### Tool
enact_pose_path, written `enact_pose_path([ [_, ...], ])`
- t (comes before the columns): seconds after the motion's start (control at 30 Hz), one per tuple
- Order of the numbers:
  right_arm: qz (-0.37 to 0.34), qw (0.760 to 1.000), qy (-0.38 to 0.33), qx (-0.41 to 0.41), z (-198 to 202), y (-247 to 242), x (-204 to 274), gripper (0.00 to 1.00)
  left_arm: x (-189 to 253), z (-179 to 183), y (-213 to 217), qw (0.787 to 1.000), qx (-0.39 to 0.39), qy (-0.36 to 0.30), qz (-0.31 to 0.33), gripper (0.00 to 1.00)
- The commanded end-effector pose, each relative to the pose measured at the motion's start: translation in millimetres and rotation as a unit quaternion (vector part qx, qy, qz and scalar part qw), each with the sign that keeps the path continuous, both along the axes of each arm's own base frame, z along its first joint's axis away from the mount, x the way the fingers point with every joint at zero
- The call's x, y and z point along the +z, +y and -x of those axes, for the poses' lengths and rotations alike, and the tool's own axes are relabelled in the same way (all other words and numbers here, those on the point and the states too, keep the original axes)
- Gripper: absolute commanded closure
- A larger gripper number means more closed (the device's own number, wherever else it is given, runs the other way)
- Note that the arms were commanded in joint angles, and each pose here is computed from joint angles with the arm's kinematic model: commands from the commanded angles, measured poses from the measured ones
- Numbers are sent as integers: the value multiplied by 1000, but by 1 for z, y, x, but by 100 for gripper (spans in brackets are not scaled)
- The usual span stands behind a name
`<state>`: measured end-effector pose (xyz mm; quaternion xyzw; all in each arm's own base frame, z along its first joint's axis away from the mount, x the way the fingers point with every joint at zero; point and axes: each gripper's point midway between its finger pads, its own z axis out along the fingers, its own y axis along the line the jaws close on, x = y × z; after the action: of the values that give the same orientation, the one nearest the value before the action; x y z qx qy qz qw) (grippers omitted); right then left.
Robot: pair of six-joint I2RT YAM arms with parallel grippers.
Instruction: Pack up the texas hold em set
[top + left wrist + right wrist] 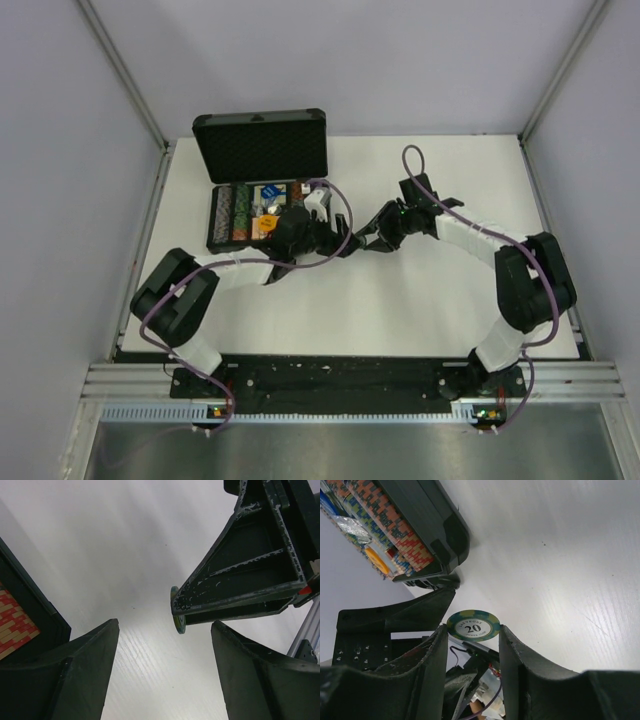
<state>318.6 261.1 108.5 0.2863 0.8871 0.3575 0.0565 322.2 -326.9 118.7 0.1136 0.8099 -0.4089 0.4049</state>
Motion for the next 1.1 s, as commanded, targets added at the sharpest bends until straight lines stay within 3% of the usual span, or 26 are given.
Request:
enact_pose_path([
  [0.0, -29, 1000, 6, -4, 0, 11, 7, 62, 14, -10, -15, 1000, -6, -6, 21, 24],
  [0.3, -36, 999, 20, -6, 2, 14, 0, 62, 21, -12, -23, 999, -23, 5, 29, 62],
  [0.5, -26, 999, 18, -11, 2, 12, -4, 62, 28, -10, -30, 999, -42, 20, 24, 99],
  [0.67, -5, 1000, 6, -27, 2, 3, -8, 60, 26, -10, -25, 999, -33, 21, 14, 100],
  [0.9, 40, 998, -29, -35, 0, -22, -5, 33, 25, -19, 8, 999, 25, 17, -29, 100],
  [1.07, 91, 992, -67, -55, -10, -55, 0, 28, 35, -35, 57, 990, 119, 35, -60, 100],
])
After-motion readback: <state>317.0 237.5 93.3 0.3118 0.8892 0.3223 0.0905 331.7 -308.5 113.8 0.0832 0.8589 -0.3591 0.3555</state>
